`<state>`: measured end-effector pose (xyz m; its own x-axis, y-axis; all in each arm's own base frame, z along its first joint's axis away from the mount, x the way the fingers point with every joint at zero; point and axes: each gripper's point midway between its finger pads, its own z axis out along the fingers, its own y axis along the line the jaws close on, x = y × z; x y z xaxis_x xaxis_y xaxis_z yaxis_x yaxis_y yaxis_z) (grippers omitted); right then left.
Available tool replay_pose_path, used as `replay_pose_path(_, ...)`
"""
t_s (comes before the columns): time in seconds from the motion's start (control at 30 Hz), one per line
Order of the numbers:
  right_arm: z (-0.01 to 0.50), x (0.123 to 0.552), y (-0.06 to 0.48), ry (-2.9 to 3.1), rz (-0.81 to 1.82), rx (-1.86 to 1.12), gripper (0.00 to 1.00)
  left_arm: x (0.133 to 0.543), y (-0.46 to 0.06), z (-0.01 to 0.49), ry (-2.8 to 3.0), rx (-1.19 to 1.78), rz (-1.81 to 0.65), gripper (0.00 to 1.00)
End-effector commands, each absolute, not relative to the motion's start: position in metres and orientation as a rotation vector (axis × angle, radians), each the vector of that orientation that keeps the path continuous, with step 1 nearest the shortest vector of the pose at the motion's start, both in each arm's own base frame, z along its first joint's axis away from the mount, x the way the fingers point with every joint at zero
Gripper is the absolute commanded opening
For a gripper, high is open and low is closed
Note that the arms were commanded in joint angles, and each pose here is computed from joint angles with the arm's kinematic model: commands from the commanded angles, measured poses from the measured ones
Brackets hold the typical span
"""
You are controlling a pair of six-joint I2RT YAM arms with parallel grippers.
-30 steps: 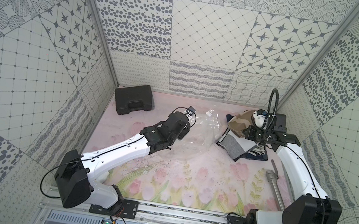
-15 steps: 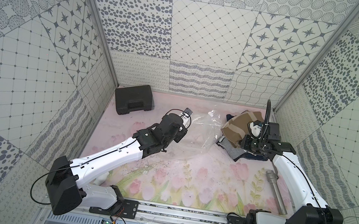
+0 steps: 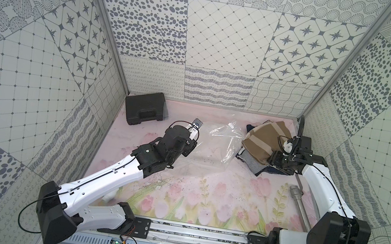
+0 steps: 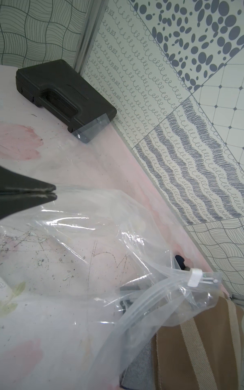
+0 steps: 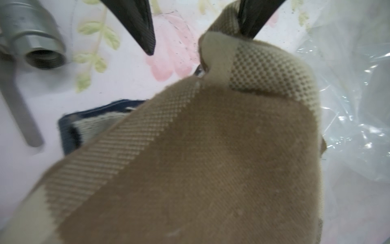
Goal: Take the blanket out of the vacuum bag
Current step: Place the blanket at the center of the board.
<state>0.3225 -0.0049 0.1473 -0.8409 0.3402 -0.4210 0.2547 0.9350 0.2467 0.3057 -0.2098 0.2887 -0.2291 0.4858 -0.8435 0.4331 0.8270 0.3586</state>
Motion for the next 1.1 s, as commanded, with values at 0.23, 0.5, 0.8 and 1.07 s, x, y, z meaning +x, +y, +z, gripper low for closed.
replay_pose_path(0.23,0.241,0.329,0.003,2.374,0.331,0.34,0.97,0.232,-0.239,0.289,1.818,1.102,-0.347,0.0)
replay_pose_path(0.5,0.205,0.401,0.009,2.348,0.454,0.343,0.99,0.216,-0.234,0.273,1.97,1.154,-0.392,0.61)
replay_pose_path(0.8,0.13,0.422,-0.036,2.501,0.407,0.483,0.98,0.24,-0.216,0.336,1.78,0.891,-0.293,0.79)
replay_pose_path(1.07,0.198,0.411,-0.051,2.346,0.301,0.429,0.99,0.263,-0.254,0.39,1.626,0.887,-0.377,0.86)
